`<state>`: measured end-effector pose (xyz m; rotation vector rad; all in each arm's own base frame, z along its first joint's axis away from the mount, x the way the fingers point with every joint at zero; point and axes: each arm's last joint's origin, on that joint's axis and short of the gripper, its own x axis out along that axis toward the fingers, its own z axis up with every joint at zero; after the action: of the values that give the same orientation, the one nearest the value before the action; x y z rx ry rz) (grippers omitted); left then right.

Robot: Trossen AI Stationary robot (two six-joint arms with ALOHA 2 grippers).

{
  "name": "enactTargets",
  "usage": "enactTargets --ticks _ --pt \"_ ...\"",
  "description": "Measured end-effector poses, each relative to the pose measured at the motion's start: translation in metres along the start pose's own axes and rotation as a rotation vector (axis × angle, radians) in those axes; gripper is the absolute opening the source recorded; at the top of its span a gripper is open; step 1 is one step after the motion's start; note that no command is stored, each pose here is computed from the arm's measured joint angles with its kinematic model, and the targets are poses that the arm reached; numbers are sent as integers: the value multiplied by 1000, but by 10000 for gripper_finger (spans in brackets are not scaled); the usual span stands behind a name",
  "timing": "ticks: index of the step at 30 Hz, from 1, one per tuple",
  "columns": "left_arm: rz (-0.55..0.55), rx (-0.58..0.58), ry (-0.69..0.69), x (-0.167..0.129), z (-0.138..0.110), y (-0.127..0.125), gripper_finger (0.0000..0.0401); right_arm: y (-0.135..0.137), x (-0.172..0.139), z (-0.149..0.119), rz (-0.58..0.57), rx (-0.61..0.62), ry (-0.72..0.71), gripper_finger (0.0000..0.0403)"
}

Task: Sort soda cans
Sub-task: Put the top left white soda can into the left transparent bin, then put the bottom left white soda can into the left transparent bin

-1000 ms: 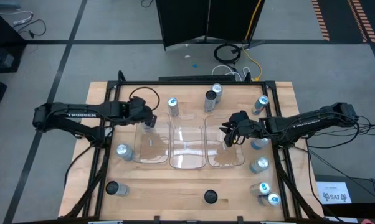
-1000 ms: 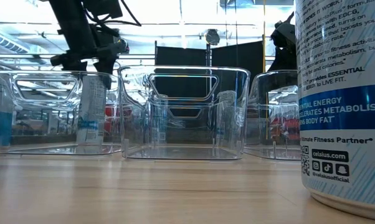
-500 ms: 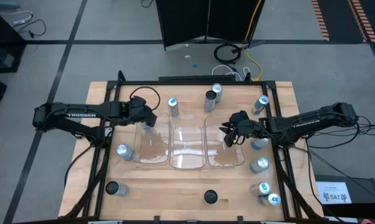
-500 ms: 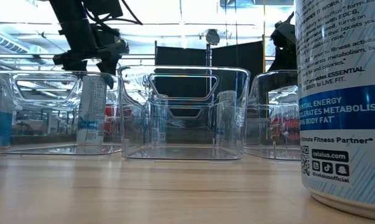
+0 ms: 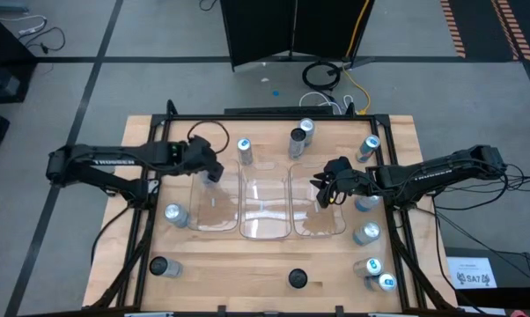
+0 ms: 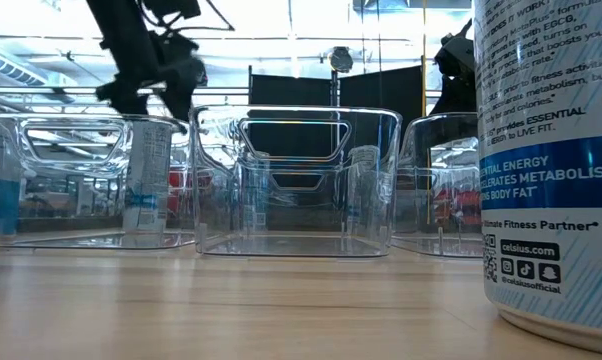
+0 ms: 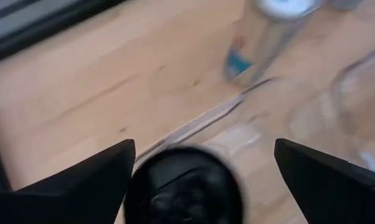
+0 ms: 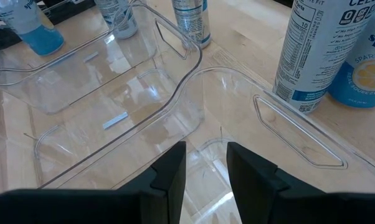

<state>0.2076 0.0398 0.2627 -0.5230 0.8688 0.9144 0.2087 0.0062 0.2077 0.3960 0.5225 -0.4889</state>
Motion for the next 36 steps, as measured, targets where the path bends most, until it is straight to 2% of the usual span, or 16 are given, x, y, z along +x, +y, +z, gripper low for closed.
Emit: enactTargets --ticks 8,13,19,25,36 --pt "-163 1 -161 -61 49 -12 391 1 0 0 21 17 13 107" --pt "-238 2 -112 -108 54 -11 391 1 0 0 24 19 16 107" --pt "-209 -82 69 -136 17 -13 391 1 0 -1 24 19 17 107" --pt "-224 -173 245 -152 -29 -36 391 1 0 -1 25 17 19 107" --pt "-37 -217 487 -170 -111 -63 391 1 0 -1 25 17 20 107"
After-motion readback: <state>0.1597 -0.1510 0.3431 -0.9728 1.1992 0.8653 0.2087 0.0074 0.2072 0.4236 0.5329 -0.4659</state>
